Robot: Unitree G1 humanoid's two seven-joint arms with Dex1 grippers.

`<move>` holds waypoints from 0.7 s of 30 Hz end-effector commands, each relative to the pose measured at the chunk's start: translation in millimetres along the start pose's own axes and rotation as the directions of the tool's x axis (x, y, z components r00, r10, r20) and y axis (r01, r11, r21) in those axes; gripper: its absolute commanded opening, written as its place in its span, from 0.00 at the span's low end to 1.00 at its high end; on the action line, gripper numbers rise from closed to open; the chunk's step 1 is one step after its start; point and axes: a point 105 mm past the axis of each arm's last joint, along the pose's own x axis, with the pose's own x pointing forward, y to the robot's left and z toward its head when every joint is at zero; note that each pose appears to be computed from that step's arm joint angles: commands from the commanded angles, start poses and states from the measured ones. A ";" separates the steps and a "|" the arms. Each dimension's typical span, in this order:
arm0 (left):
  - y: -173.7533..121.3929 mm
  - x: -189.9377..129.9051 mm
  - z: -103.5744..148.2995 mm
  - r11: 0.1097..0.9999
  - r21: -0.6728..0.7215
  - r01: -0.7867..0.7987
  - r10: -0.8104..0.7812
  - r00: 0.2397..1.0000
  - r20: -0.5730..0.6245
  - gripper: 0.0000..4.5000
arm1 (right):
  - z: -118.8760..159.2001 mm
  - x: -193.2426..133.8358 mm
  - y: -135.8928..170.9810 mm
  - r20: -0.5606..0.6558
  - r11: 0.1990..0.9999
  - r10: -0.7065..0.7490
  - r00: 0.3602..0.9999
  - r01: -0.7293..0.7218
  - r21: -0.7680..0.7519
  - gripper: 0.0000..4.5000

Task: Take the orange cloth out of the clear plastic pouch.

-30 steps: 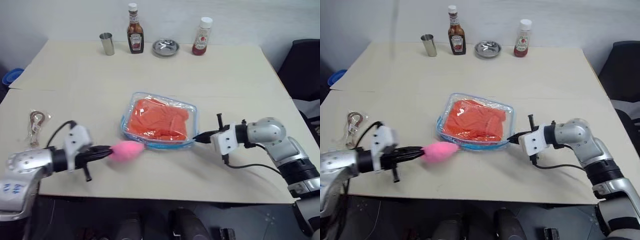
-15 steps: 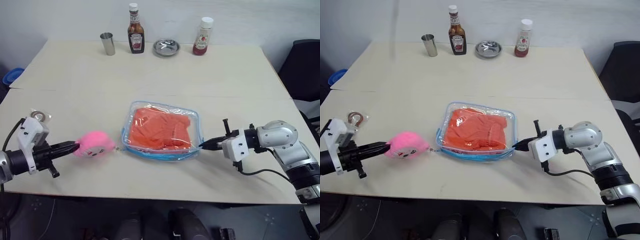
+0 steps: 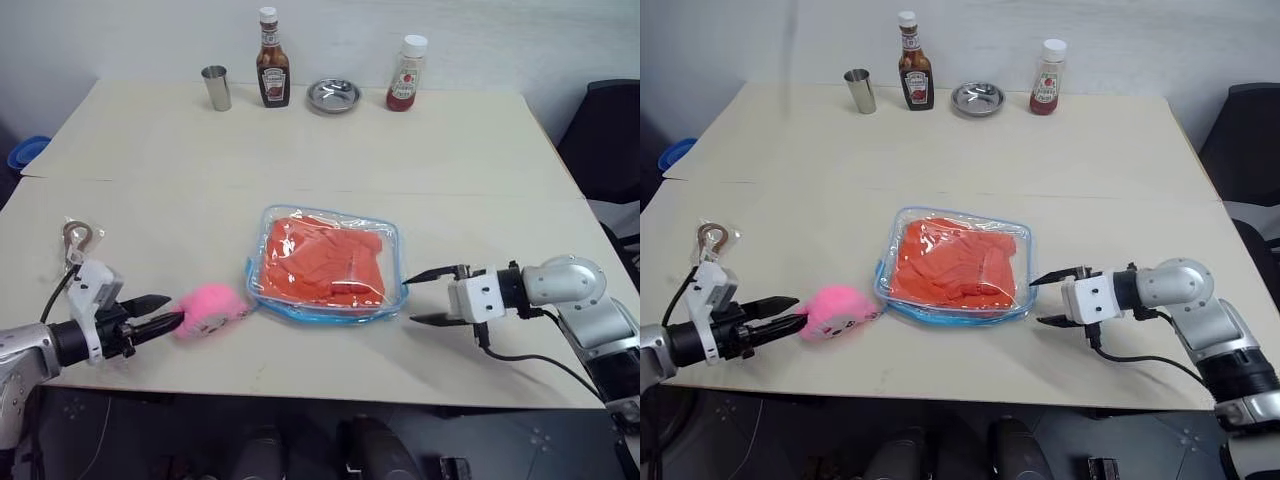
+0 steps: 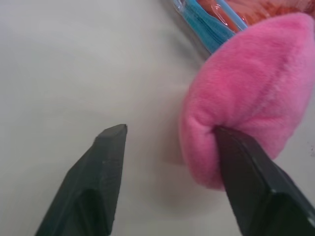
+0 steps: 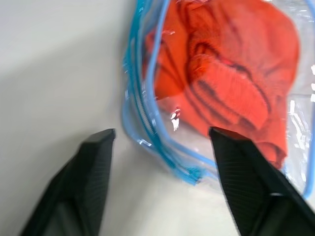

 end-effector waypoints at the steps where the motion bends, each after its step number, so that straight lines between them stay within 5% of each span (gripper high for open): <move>1: 25.9 -7.0 2.9 0.987 -0.101 -0.128 0.131 0.991 0.026 0.83 | 20.5 -12.7 -14.2 0.028 0.992 -0.119 0.992 0.118 0.040 0.96; 8: 29.0 -19.3 52.8 0.989 -0.112 -0.094 0.111 0.981 0.160 0.83 | 39.5 -19.1 -10.6 0.044 0.969 -0.183 0.982 0.172 0.176 0.96; 12: -15.7 -3.4 110.7 0.993 0.075 0.091 -0.106 0.965 0.240 0.83 | 47.0 -21.7 -13.5 0.054 0.956 -0.206 0.977 0.189 0.223 0.96; 16: -75.7 23.7 110.7 0.867 0.413 0.279 -0.326 0.944 0.049 0.83 | 52.8 -22.2 -9.9 0.071 0.945 -0.186 0.980 0.159 0.285 0.96; 21: -98.8 57.0 84.2 0.625 0.677 0.389 -0.373 0.910 -0.179 0.83 | 59.1 -20.4 0.8 0.091 0.932 -0.130 0.987 0.090 0.351 0.96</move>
